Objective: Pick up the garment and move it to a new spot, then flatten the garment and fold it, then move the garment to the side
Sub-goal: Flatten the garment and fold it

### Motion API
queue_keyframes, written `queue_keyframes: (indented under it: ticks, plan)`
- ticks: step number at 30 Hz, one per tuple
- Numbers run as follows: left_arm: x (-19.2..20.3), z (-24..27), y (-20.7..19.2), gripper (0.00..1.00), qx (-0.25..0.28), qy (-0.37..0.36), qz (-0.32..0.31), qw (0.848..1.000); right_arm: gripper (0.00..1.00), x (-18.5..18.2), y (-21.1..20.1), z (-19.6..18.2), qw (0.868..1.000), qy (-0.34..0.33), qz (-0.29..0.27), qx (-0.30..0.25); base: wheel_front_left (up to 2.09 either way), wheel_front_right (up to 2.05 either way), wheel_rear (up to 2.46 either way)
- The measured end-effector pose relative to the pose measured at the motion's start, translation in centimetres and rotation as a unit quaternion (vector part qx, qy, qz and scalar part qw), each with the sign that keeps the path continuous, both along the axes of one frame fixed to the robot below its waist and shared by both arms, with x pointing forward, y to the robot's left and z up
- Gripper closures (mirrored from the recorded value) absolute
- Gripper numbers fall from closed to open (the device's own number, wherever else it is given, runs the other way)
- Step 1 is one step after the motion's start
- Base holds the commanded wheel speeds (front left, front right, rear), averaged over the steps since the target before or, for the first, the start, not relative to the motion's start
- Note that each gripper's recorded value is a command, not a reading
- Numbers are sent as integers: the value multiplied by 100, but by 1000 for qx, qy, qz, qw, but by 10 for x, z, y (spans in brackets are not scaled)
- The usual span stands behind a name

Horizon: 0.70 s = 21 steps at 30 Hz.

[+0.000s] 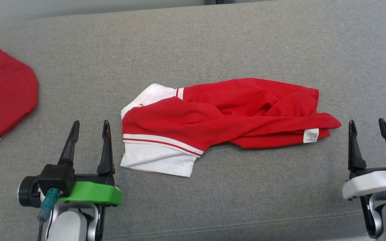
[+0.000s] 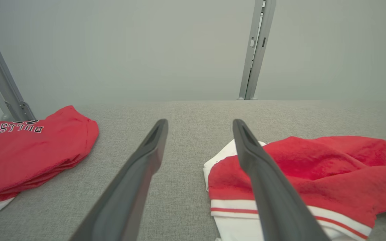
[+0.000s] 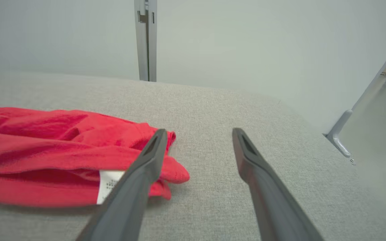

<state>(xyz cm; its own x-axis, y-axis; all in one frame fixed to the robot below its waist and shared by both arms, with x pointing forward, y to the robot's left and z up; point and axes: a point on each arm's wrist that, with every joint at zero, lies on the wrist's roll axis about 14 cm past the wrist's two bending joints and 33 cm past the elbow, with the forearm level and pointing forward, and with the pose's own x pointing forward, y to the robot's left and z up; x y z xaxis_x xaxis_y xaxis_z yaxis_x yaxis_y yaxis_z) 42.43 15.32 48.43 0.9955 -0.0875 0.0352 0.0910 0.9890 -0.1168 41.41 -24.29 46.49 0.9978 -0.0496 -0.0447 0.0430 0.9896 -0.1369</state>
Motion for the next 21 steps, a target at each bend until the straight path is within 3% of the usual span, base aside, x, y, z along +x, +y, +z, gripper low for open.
queue_keyframes:
  ticks: [6,11,21]
  plan:
    - [-2,16,1,0,8,-22,0,1000,0,2,33,58,993,-94,36,58,0,0,0]
    - [-10,25,3,0,13,-33,3,999,0,-1,62,85,984,-128,76,97,0,0,0]
    - [-43,29,12,0,8,-32,13,999,0,-30,78,75,983,-102,90,126,0,0,0]
